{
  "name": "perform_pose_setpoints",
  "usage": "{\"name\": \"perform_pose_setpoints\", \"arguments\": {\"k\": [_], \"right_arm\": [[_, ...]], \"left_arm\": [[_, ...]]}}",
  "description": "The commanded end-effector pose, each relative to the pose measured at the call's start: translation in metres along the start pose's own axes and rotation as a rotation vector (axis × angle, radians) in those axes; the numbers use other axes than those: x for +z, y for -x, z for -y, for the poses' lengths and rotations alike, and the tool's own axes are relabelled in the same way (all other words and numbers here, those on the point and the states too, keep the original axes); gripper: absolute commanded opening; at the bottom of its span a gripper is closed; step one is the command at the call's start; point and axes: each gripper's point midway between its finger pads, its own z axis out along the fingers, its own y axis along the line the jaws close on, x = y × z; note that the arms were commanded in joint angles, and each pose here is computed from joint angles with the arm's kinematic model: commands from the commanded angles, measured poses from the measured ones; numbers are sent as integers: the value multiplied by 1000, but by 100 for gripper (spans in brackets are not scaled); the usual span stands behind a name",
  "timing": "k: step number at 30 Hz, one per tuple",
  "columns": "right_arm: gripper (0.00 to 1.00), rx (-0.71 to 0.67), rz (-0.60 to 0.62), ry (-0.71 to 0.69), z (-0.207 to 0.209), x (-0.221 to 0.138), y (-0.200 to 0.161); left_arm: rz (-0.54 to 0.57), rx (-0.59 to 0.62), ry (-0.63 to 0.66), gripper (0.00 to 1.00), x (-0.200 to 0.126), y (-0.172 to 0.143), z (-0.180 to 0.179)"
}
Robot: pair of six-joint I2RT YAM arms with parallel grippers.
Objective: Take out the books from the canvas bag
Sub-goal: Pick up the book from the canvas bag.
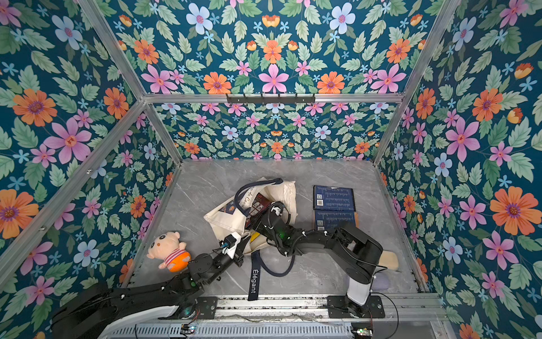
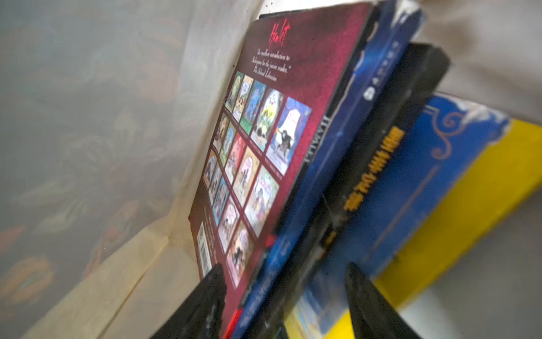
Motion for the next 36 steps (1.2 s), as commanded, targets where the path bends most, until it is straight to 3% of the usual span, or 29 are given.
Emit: {"name": "perform_pose_setpoints", "arguments": {"k": [1,7,11,18,27,32,36], "right_arm": [[60,44,22,13,-2,7,8],[46,51,65,29,-1,14,17],[27,31,96,61,-11,7,25],[15,25,137,84,-16,-16,34],[16,34,179,73,-7,-60,41],[39,12,160,53,-5,-61,39],[45,6,139,62,-6,-58,36]], "left_arm": [[74,-3,-39,0,-4,14,6],[72,-2,-46,0,-4,13,7],[72,-1,-48,0,-4,13,8],[66,2,-40,0,-3,12,7],[54,4,-12,0,-2,11,2],[46,5,-12,0,0,9,3],[43,6,-13,0,0,9,3]]}}
